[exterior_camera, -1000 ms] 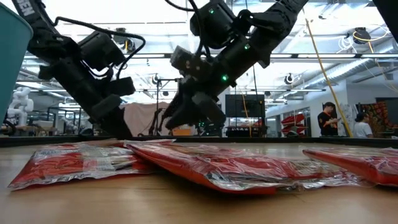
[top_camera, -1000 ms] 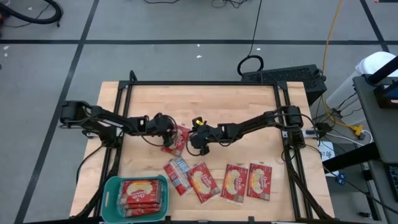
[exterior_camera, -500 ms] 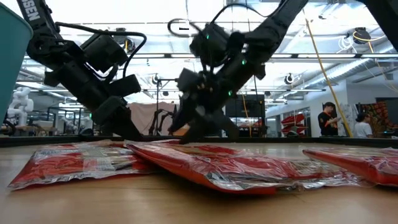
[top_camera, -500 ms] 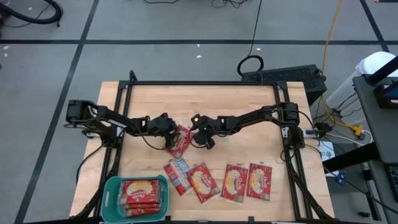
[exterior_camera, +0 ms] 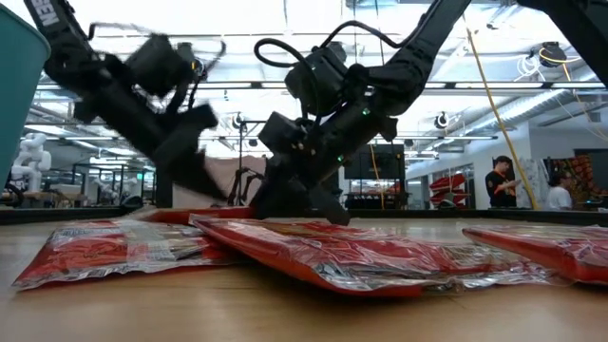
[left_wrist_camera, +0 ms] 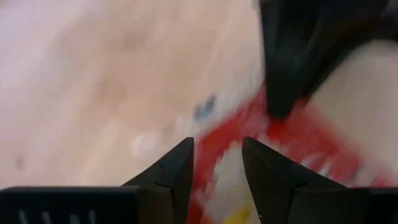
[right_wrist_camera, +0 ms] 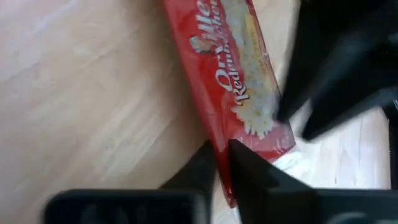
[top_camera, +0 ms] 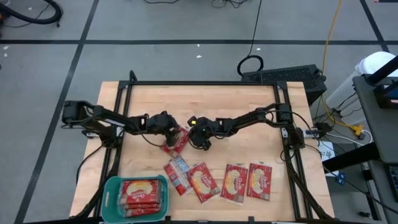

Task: Sort popcorn bags into baskets
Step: Put the red popcorn bag into the blue container

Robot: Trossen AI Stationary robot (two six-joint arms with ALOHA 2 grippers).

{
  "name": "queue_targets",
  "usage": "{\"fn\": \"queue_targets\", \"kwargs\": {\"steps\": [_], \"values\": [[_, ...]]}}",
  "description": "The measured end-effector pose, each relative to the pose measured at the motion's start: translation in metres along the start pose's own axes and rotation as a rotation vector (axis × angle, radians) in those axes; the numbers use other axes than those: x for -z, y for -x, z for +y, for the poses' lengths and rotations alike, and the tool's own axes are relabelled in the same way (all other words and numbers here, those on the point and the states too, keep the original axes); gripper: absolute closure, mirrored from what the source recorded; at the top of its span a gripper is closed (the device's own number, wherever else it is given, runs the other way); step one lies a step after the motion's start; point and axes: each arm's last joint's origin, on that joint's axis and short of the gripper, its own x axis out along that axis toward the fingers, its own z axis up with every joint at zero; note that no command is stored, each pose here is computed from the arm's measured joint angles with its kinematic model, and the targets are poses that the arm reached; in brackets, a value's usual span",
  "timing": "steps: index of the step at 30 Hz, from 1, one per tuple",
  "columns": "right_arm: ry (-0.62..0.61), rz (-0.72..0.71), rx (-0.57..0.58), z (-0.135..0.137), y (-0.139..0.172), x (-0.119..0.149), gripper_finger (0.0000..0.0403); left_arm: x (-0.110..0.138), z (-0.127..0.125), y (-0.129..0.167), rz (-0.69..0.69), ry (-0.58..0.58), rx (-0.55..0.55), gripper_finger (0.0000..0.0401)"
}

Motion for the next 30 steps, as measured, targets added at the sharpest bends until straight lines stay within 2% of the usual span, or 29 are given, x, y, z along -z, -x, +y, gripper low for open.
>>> {"fn": "queue_targets", "kwargs": {"steps": [2,4,7,11,16,21,25,27,30], "values": [[-0.037,0.011,0.006,0.001,0.002,-0.004,0.0393,-0.016,-0.002,0.010,-0.068,0.029,0.010,0.0261],[-0.070,0.036,0.033,0.002,0.005,-0.008,0.0386,-0.029,-0.005,0.024,-0.115,0.051,0.024,0.0261],[-0.135,0.110,0.132,0.000,0.014,-0.018,0.0384,-0.047,-0.013,0.049,-0.195,0.047,0.051,0.0261],[-0.239,0.178,0.230,-0.009,0.035,-0.030,0.0399,-0.057,-0.031,0.082,-0.270,-0.072,0.075,0.0261],[-0.478,0.145,0.255,-0.022,0.063,-0.041,0.0400,-0.055,-0.054,0.107,-0.346,-0.205,0.062,0.0260],[-0.662,0.110,0.261,-0.028,0.077,-0.046,0.0402,-0.049,-0.065,0.104,-0.331,-0.248,-0.005,0.0250],[-0.822,0.006,0.145,-0.032,0.081,-0.047,0.0402,-0.043,-0.069,0.088,-0.275,-0.240,-0.058,0.0212],[-0.861,-0.027,0.095,-0.032,0.081,-0.048,0.0402,-0.040,-0.071,0.080,-0.252,-0.254,-0.064,0.0189],[-0.861,-0.033,0.086,-0.031,0.081,-0.050,0.0402,-0.038,-0.074,0.067,-0.246,-0.276,-0.080,0.0159]]}}
